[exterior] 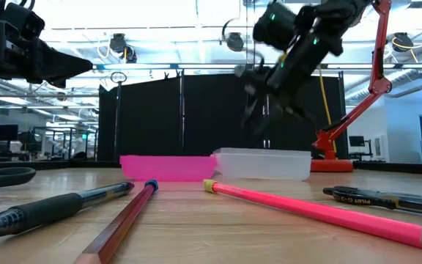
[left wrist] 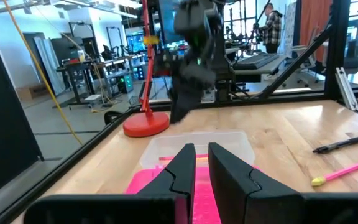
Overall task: Pick & place school supplies into a supply box
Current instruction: Put the scissors into the supply box
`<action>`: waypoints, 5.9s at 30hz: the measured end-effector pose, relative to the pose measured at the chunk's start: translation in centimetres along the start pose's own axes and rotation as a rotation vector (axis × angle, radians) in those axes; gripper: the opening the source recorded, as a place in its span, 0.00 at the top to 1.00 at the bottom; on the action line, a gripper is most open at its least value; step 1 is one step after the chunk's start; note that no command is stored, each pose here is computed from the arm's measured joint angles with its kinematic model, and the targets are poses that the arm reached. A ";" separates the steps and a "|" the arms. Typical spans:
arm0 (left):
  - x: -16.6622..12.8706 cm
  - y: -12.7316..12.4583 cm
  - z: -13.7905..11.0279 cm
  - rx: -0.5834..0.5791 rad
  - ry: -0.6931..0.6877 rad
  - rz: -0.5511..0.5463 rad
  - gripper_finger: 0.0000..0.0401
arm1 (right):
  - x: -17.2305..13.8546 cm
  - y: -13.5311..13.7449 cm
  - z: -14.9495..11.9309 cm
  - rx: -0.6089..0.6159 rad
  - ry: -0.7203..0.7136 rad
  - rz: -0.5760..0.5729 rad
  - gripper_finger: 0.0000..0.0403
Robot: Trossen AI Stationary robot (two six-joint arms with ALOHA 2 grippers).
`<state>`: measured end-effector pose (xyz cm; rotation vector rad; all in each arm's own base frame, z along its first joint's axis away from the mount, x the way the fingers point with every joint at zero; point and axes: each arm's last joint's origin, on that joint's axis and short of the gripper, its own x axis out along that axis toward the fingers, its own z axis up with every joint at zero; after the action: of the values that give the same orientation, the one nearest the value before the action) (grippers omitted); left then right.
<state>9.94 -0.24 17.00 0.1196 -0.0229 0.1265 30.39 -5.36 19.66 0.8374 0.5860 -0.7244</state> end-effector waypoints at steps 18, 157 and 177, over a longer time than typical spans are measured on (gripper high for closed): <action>0.0 0.0 0.1 0.074 -0.013 0.003 0.87 | -7.2 -2.7 -3.3 -0.520 -0.405 0.287 0.98; 11.7 -18.9 5.8 -1.036 1.098 1.090 0.95 | -13.6 -11.6 -8.9 -0.932 -0.805 0.913 1.00; 13.5 -18.7 1.6 -0.985 1.360 1.302 0.51 | -13.6 -11.6 -8.9 -0.940 -0.813 0.908 1.00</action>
<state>25.66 -17.22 16.76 -1.0139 1.2038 1.4449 11.55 1.13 19.29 -0.1498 -0.2357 0.1233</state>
